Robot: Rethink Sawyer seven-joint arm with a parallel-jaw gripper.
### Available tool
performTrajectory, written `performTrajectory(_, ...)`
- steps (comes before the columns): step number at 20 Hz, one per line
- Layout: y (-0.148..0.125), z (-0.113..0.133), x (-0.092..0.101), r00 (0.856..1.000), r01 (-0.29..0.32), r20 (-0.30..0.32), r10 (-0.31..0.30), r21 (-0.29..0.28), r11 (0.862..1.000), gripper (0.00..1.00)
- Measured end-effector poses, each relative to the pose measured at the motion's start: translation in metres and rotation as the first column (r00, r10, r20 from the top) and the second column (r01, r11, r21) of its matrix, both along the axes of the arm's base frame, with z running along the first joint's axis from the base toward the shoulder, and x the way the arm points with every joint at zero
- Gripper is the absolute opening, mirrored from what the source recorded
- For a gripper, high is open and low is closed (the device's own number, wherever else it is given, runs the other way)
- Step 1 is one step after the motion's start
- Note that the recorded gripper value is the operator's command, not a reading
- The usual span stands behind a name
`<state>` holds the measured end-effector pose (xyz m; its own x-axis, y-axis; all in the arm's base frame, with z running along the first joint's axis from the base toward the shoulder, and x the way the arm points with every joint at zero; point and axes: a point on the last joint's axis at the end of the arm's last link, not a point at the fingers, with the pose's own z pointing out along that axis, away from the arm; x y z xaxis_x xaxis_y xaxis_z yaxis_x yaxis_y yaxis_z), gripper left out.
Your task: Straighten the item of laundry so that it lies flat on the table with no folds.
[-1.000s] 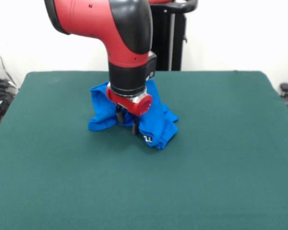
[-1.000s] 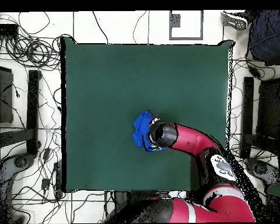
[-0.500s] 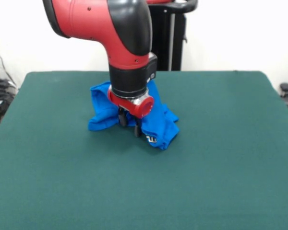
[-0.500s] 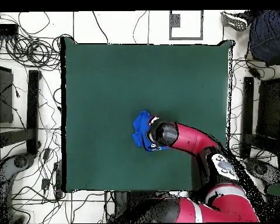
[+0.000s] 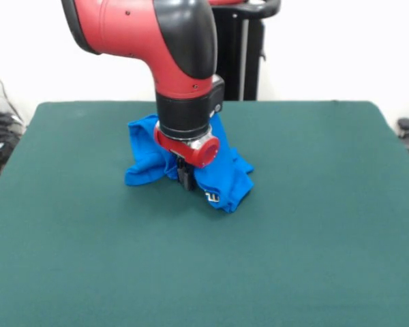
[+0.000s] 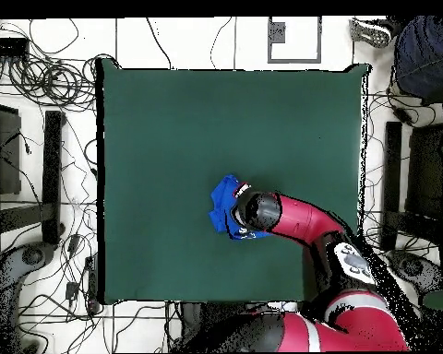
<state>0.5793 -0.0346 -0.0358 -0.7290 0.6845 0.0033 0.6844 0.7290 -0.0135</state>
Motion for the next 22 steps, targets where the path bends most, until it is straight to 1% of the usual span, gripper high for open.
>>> performTrajectory(13, 0.003, 0.000, 0.000, 1.000, -0.006, 0.000, 0.006, 0.000, 1.000, 0.00)
performTrajectory(22, 0.017, 0.002, -0.001, 0.999, -0.035, -0.010, 0.035, -0.009, 0.999, 0.00)
